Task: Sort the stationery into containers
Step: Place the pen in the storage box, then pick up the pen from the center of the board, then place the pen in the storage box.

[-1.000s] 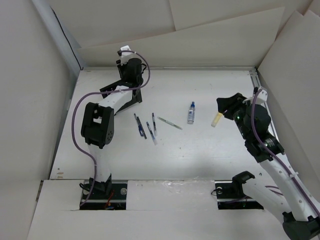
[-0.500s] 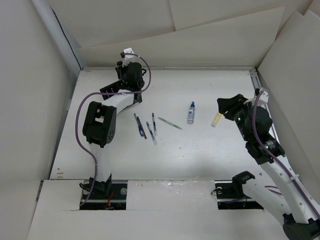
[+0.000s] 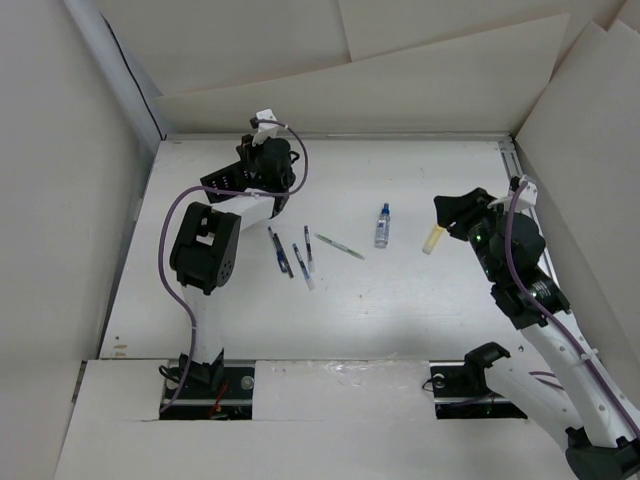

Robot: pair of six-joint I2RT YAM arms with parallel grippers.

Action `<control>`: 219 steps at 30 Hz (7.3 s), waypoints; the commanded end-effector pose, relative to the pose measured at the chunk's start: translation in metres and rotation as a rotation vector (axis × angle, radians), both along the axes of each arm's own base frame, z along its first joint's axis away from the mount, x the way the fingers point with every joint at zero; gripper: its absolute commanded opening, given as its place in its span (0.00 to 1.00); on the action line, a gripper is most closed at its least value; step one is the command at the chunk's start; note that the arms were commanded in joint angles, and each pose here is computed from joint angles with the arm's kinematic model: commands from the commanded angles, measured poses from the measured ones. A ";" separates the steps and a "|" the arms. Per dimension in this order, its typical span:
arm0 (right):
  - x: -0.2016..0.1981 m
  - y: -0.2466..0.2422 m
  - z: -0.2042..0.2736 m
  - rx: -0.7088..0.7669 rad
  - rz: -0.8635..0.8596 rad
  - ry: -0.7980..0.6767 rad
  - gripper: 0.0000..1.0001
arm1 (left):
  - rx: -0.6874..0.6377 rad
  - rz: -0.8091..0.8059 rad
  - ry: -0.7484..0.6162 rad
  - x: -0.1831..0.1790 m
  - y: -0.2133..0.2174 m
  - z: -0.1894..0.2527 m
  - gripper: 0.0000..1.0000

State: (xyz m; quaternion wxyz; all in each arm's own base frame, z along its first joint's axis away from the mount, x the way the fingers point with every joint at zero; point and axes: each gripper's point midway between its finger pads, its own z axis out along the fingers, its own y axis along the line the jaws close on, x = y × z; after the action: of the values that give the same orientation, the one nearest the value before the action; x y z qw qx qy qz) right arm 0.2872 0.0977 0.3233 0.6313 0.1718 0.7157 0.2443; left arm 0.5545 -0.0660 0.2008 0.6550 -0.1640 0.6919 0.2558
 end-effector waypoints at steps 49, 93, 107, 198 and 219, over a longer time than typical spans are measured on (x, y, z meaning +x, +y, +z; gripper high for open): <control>-0.033 -0.044 0.118 0.063 -0.153 -0.148 0.46 | -0.209 -1.251 0.484 -0.185 -0.525 -0.092 0.66; -0.031 -0.015 0.103 0.032 0.005 -0.166 0.50 | -0.200 -1.162 0.562 -0.208 -0.467 -0.143 0.37; -0.020 -0.011 0.089 0.021 0.005 -0.137 0.50 | -0.139 -1.185 0.552 -0.191 -0.493 -0.147 0.51; 0.006 0.028 -0.003 0.011 0.143 -0.068 0.47 | -0.184 -0.095 -0.089 0.006 0.021 0.005 0.08; 0.016 0.034 -0.020 -0.007 0.152 -0.014 0.56 | -0.171 -0.093 -0.125 -0.019 0.002 0.027 0.38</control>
State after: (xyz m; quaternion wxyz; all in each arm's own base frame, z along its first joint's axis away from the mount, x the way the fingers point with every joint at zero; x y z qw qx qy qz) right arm 0.3010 0.1280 0.2898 0.6010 0.1171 0.7406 0.2766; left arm 0.5463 -0.0668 0.1786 0.6566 -0.1730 0.7132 0.1739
